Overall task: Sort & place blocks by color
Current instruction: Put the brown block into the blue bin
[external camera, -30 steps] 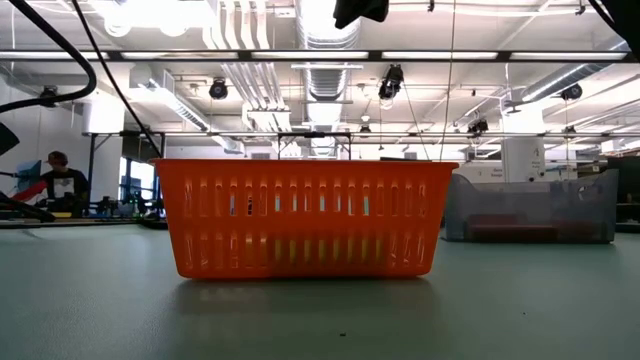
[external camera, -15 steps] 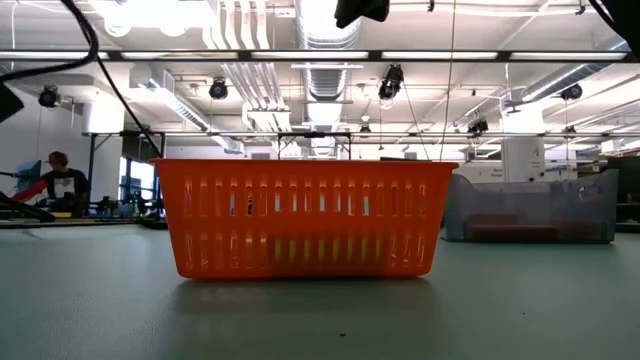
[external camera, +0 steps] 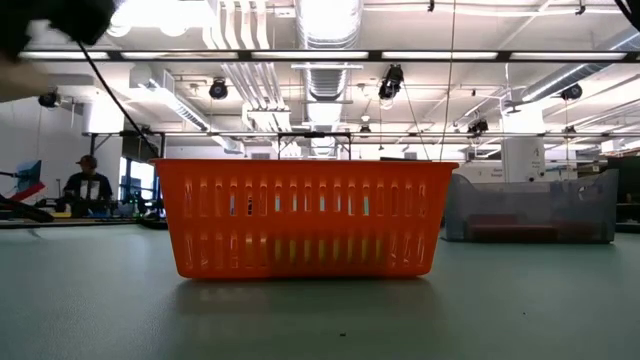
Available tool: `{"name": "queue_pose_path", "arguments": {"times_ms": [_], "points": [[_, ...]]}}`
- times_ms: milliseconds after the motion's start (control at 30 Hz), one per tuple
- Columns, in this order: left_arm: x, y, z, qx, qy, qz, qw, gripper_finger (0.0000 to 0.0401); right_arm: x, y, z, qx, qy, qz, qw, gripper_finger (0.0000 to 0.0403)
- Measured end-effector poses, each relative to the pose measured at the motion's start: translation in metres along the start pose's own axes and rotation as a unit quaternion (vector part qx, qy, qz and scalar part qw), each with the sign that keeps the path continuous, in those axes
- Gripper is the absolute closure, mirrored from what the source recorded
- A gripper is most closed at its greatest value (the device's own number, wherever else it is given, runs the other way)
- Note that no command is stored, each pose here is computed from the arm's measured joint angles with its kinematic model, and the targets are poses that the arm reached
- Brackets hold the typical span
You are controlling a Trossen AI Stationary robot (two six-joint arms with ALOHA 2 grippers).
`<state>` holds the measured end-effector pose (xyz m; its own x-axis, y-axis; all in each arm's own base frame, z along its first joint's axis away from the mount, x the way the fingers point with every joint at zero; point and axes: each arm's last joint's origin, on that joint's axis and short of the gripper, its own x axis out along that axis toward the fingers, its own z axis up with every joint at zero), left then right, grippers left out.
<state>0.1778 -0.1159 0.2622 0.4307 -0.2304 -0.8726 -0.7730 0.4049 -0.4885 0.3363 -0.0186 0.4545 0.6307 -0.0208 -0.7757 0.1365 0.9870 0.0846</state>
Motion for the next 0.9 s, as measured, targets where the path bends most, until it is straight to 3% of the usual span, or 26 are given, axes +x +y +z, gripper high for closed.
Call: {"name": "queue_pose_path", "arguments": {"times_ms": [133, 433, 900], "points": [[-0.016, -0.012, 0.026, 0.046, -0.098, -0.031, 0.994, 0.0308, -0.018, 0.001, 0.004, -0.001, -0.055, 0.007, 0.998, 0.0335], [-0.052, -0.03, 0.086, 0.134, -0.203, -0.059, 0.968, 0.0308, -0.032, 0.002, 0.011, -0.027, -0.116, 0.015, 0.993, 0.0335], [-0.076, -0.052, 0.119, 0.201, -0.316, -0.146, 0.916, 0.0308, -0.04, 0.002, 0.012, -0.058, -0.14, 0.018, 0.988, 0.0335]]}}
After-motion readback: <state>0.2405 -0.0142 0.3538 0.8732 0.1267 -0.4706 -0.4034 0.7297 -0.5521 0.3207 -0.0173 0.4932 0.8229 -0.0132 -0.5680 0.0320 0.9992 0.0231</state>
